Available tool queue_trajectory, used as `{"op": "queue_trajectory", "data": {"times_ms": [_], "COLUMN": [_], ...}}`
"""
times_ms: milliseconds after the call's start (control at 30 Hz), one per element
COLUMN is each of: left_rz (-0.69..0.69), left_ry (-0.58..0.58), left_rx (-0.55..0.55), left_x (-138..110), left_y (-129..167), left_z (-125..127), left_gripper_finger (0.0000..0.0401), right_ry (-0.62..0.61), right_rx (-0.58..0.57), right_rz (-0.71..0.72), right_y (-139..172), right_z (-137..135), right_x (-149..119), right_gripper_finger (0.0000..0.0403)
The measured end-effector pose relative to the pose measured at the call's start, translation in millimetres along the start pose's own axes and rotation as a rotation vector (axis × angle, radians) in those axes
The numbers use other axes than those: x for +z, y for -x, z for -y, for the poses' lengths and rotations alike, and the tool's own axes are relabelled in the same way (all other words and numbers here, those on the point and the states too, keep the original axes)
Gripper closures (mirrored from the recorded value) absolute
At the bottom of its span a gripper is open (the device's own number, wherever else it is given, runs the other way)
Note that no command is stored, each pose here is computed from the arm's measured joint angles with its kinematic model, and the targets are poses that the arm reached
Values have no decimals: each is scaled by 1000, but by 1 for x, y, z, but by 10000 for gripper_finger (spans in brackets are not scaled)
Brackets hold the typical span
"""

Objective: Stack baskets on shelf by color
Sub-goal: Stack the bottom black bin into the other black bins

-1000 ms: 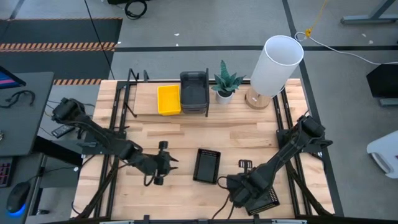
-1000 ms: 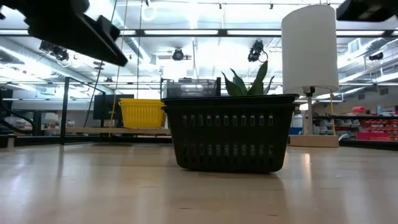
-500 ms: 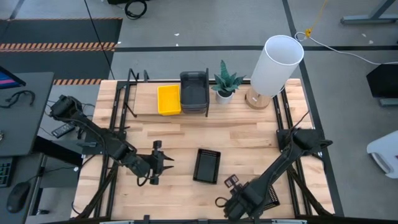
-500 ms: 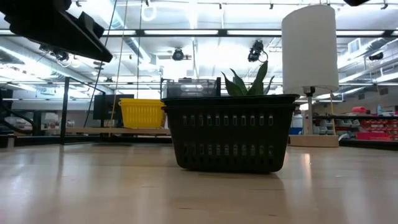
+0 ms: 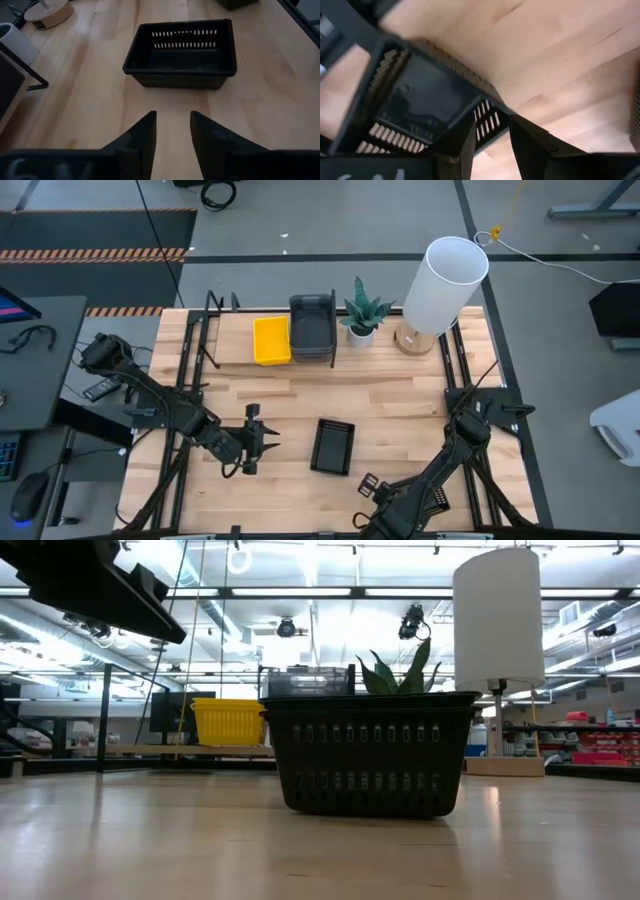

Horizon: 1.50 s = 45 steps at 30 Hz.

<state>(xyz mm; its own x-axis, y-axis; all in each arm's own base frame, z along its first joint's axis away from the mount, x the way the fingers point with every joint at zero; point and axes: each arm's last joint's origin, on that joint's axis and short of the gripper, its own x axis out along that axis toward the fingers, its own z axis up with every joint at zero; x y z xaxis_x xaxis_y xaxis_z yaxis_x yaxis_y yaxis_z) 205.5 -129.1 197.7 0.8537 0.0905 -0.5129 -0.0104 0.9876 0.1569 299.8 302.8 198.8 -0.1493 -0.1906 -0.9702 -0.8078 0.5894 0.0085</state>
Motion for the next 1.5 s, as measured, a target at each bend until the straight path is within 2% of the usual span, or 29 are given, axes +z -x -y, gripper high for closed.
{"op": "queue_trajectory", "data": {"times_ms": [200,267,367,500,767,967,1167,1367,1500], "left_rz": [-10,-12,-12,-11,-15,-15,-14,-15,-15], "left_ry": [-8,-9,-9,-9,-11,-11,-10,-10,-10], "left_rx": [3,3,3,3,4,3,3,3,4], "left_x": [-1,-1,-1,-1,-2,-2,-1,-2,-2], "left_y": [0,0,0,0,0,0,0,0,0], "left_z": [0,0,0,0,0,0,0,0,0], "left_gripper_finger": [275,275,276,275,275,275,275,275,275], "right_ry": [101,95,-19,-189,-267,-376,-461,-516,-538], "right_rx": [-28,-29,-24,47,96,79,120,136,168], "right_rz": [-5,0,-43,-62,-90,0,80,28,16], "right_y": [-1,-3,-4,-11,-16,-16,-28,-41,-34], "right_z": [-5,-6,-4,4,2,-1,-3,2,5], "right_x": [1,2,-2,-6,-21,-41,-51,-57,-62], "right_gripper_finger": [286,289,294,297,298,298,298,307,318]}}
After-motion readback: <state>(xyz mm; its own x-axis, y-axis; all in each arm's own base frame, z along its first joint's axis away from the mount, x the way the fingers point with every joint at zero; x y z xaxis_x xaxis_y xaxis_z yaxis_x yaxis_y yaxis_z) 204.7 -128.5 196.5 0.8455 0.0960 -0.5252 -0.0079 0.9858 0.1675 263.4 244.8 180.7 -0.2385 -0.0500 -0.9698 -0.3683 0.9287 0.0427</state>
